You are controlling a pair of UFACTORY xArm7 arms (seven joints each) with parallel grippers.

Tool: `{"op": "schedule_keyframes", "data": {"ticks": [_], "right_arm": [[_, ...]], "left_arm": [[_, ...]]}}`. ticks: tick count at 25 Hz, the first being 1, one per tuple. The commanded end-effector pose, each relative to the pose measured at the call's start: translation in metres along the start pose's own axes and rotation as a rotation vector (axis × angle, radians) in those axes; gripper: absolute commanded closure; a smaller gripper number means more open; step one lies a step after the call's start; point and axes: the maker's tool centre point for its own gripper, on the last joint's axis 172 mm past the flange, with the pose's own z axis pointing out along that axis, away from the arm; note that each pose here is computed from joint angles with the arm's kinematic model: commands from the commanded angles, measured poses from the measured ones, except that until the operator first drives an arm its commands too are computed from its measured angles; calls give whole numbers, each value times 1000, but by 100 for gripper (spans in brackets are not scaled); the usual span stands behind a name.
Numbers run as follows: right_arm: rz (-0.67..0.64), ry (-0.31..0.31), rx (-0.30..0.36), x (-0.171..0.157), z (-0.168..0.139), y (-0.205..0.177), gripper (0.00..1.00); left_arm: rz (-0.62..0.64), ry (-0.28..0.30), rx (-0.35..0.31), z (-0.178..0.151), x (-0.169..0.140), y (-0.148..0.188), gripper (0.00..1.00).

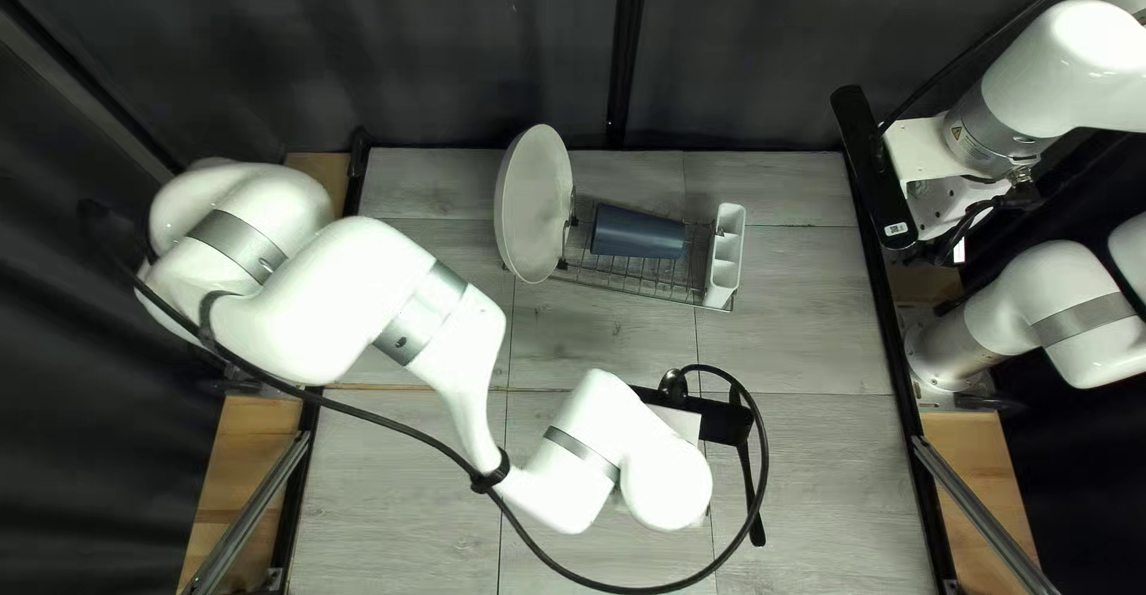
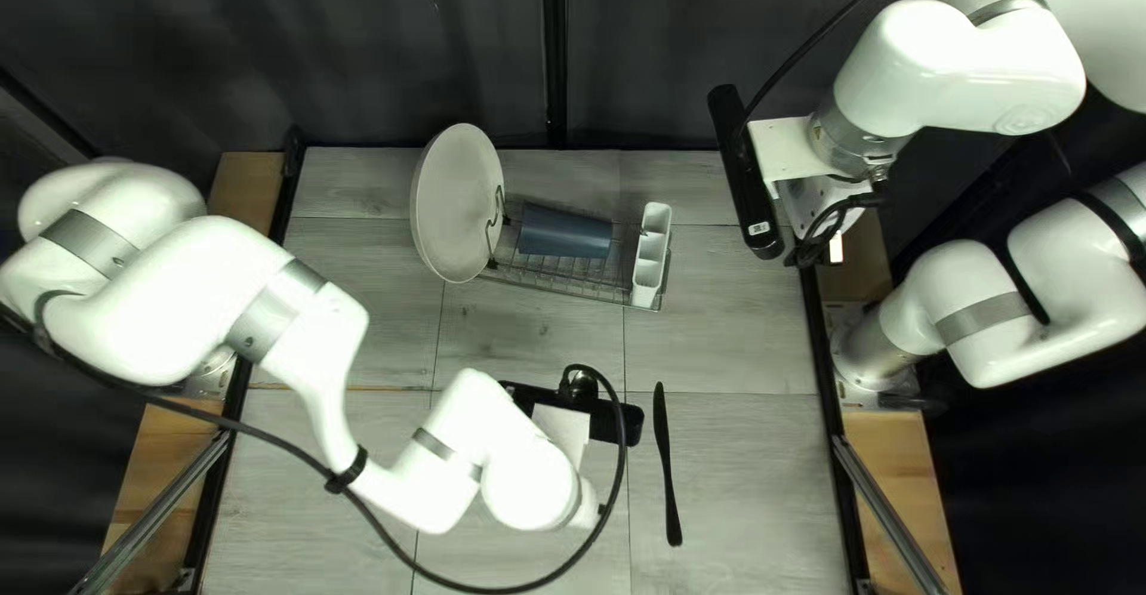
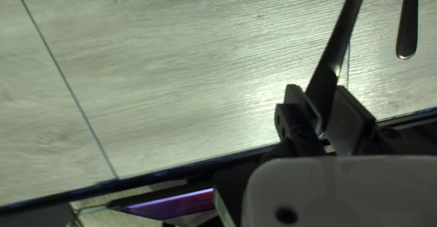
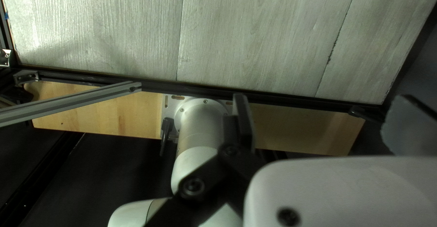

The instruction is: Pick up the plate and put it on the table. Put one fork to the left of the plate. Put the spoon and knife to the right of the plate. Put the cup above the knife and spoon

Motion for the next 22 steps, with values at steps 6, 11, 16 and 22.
{"op": "schedule_keyframes", "data": {"ticks": [6,11,16,22], "right_arm": [[0,0,0,0,0,0,0],[0,0,0,0,0,0,0],[0,0,0,0,0,0,0],[0,0,0,0,0,0,0]], "left_arm": [[-119,-2,30,40,11,27,100],[-154,-27,21,55,10,32,100],[-187,-53,-2,69,6,40,100],[-195,-93,-6,93,-4,53,100]]}}
